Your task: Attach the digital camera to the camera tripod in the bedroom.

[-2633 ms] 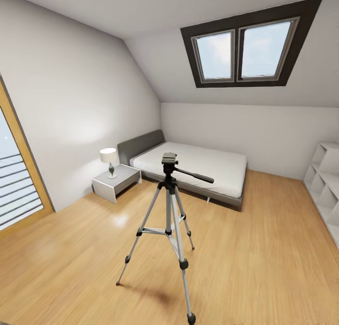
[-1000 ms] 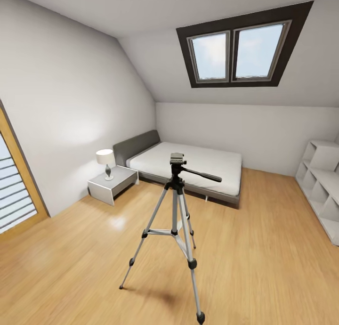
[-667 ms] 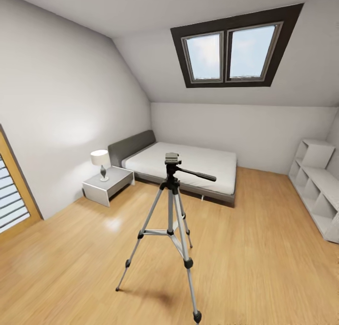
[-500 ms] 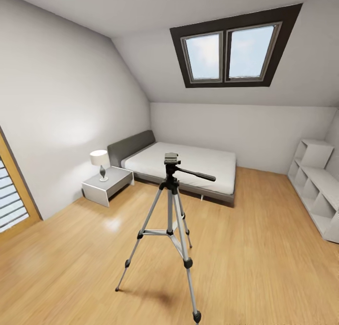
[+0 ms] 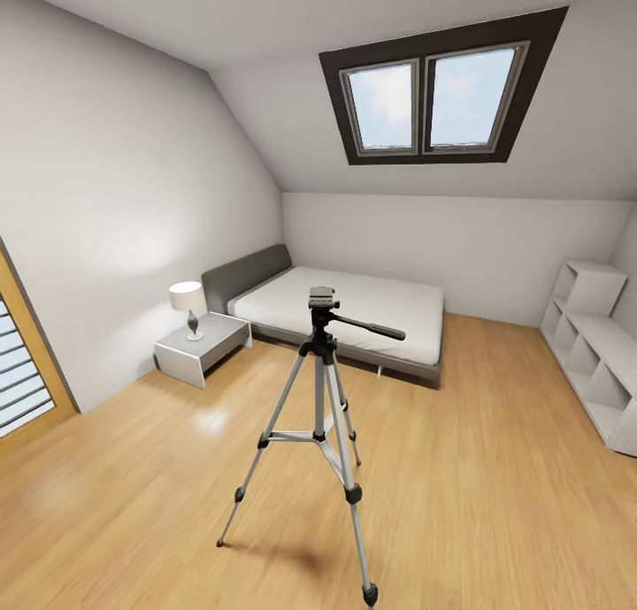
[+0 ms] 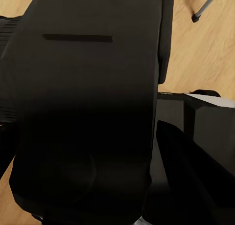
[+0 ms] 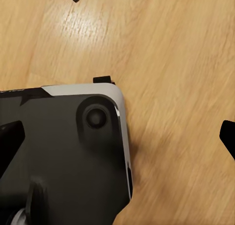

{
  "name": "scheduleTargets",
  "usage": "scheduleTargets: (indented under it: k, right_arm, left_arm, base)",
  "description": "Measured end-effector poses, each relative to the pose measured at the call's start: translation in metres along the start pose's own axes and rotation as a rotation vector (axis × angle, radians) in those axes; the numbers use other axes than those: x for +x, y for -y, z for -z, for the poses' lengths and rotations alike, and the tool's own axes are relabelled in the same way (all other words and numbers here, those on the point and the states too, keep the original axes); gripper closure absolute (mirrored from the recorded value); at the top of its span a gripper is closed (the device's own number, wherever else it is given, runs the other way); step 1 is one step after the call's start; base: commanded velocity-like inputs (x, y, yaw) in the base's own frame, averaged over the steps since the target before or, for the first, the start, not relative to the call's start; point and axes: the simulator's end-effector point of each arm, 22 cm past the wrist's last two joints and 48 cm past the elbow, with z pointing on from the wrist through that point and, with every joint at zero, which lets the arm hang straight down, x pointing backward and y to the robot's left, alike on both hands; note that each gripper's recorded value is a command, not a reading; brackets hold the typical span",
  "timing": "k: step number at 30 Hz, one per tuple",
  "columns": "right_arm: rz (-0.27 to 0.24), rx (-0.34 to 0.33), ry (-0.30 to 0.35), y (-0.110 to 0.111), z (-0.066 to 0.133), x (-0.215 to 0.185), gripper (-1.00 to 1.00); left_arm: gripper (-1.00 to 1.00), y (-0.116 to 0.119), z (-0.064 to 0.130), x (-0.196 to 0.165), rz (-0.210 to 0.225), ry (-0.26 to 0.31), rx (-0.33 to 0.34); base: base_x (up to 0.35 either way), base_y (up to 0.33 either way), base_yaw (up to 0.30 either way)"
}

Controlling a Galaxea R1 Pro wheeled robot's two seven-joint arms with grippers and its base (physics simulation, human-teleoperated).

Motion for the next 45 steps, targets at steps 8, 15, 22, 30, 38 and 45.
scheduleTargets:
  k: [8,15,22,30,38,45]
  right_arm:
    - [-0.001,-0.003,-0.005,-0.0005,0.0000,0.0011,-1.00]
    - [-0.001,-0.003,-0.006,0.0003,0.0000,0.0013,-1.00]
    - [-0.002,0.001,-0.008,-0.0003,0.0000,0.0018,-1.00]
    - [-0.001,0.002,-0.009,-0.0021,0.0001,0.0022,-1.00]
    - [-0.001,0.006,-0.008,0.0003,0.0001,0.0019,-1.00]
    - [0.003,0.006,-0.008,0.0010,0.0000,0.0018,-1.00]
  left_arm:
    - [1.00,-0.0003,0.0000,0.0001,0.000,0.000,0.000]
    - [1.00,0.0000,0.0000,0.0000,0.000,0.000,0.000]
    - [1.00,0.0000,0.0000,0.0001,0.000,0.000,0.000]
    - [1.00,0.0000,0.0000,0.0000,0.000,0.000,0.000]
    - [1.00,0.0003,-0.0001,-0.0001,0.000,0.000,0.000]
    - [1.00,0.0008,-0.0001,0.0001,0.000,0.000,0.001]
  base:
    - [0.000,0.000,0.000]
    - [0.000,0.000,0.000]
    - [0.000,0.000,0.000]
    - [0.000,0.000,0.000]
    - [0.000,0.000,0.000]
    - [0.006,0.000,0.000]
